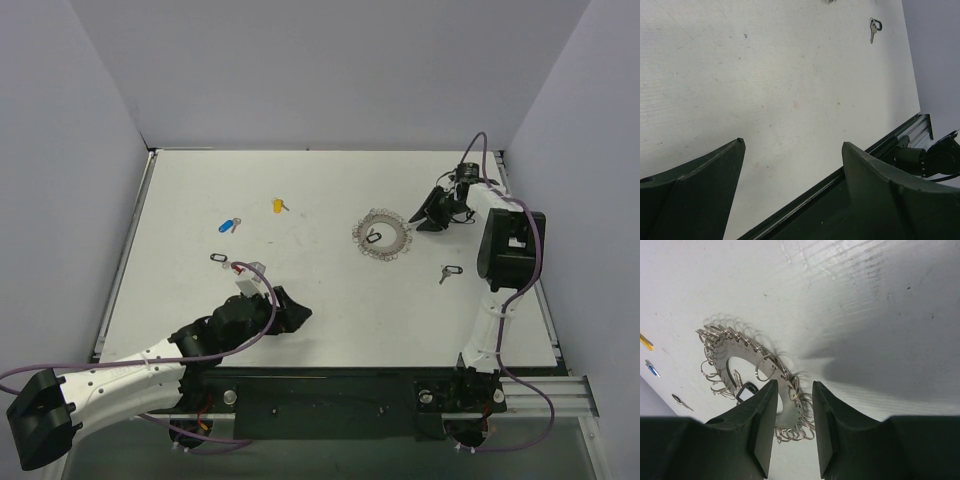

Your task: Put the keys on the keyring

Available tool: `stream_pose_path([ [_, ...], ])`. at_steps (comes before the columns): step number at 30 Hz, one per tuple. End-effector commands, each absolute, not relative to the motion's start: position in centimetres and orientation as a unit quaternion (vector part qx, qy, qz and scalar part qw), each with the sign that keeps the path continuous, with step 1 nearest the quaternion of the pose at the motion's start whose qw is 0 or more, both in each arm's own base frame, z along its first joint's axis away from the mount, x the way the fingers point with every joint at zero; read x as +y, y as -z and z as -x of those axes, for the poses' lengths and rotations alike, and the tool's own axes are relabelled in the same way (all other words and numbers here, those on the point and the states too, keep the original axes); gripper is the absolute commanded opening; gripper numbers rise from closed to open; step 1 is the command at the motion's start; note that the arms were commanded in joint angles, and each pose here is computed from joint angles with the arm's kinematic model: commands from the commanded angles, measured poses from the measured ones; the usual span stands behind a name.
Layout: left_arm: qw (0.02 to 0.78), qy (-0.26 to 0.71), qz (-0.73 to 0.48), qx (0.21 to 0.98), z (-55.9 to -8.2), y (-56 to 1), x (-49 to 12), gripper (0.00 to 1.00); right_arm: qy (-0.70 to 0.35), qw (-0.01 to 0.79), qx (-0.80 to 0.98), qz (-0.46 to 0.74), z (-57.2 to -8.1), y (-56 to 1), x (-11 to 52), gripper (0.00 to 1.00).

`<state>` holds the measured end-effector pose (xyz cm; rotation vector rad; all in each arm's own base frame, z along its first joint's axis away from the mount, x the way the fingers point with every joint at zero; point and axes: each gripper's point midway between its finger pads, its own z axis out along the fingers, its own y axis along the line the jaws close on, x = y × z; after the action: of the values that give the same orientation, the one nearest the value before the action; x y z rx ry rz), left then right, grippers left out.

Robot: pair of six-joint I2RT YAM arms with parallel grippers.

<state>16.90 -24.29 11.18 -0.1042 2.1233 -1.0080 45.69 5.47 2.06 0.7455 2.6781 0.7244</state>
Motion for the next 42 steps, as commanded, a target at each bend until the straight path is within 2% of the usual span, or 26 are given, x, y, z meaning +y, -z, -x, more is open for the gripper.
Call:
stream_pose_path([
  [1,0.397,0.424,0.047,0.813,-17.5,-13.5,-25.1,0.89,-0.239,0.181,0.932,-0.202,-46.1,-6.1,5.0,0.31],
  [5,0.397,0.425,0.048,0.812,-17.5,-13.4,-25.1,0.89,-0.221,0.182,0.946,-0.156,-46.7,-6.7,5.6,0.36],
  [14,0.392,0.424,0.044,0.815,-17.6,-13.3,-25.5,0.89,-0.154,0.181,0.968,-0.079,-47.4,-6.2,6.4,0.36],
  [25,0.391,0.425,0.041,0.816,-17.6,-13.4,-25.6,0.89,-0.101,0.153,0.982,-0.041,-46.9,-4.3,7.0,0.31],
  [42,0.387,0.426,0.041,0.817,-17.5,-13.3,-25.6,0.89,-0.086,0.14,0.986,-0.029,-47.0,-3.1,7.3,0.22],
])
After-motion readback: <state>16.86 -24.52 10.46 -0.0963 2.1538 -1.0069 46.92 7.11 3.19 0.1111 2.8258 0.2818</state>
